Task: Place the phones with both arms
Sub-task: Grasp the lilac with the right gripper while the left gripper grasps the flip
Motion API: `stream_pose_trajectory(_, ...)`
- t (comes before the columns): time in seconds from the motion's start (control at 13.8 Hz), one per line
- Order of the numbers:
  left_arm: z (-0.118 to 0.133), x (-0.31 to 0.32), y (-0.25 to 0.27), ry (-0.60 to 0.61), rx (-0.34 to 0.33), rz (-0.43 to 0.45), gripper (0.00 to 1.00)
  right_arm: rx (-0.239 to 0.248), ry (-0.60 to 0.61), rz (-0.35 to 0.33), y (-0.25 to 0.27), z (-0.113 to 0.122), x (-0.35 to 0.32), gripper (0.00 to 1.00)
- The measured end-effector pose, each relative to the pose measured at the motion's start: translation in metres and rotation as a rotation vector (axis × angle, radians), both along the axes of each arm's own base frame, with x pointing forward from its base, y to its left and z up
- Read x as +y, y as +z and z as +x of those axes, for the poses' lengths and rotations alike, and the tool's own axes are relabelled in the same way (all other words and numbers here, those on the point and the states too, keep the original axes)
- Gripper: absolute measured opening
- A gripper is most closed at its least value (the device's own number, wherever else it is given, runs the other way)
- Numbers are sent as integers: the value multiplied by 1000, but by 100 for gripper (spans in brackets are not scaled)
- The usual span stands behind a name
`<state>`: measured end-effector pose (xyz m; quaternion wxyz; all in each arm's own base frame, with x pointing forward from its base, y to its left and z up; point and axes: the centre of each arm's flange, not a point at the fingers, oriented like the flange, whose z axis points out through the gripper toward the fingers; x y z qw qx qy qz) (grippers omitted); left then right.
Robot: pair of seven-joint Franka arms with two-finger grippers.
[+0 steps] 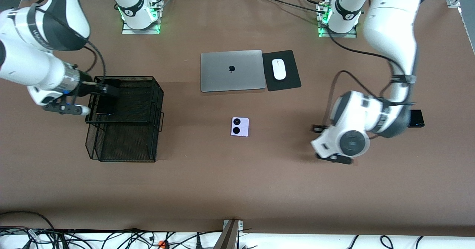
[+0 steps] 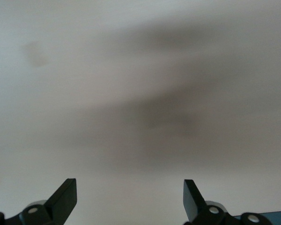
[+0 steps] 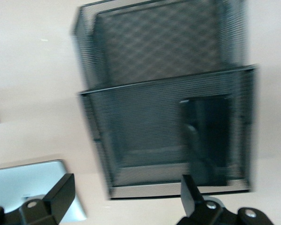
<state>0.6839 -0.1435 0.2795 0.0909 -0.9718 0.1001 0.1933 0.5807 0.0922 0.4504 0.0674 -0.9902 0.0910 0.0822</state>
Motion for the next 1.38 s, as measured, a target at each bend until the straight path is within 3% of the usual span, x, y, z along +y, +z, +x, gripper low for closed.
stream_pose_trajectory(0.22,-2,85,12,-58,3,38,100,-44,-73,4,4,7,96,100)
stream_pose_trajectory(0.43,-15,181,19,-44,-74,-4,100,-95,-124,-8,-12,15,208,100)
stream_pose_trajectory(0.65,-42,260,13,6,-114,-28,100,-165,-154,3,-53,27,288,100)
stream_pose_trajectory(0.8,-55,293,3,25,-159,-38,100,-238,-170,31,-97,30,332,100)
stream_pose_trajectory(1.01,-83,341,-23,59,-252,-53,100,-307,-124,43,-173,14,383,100)
stream_pose_trajectory(1.38,-134,397,-65,80,-359,-74,100,-358,16,-40,-230,-10,421,100)
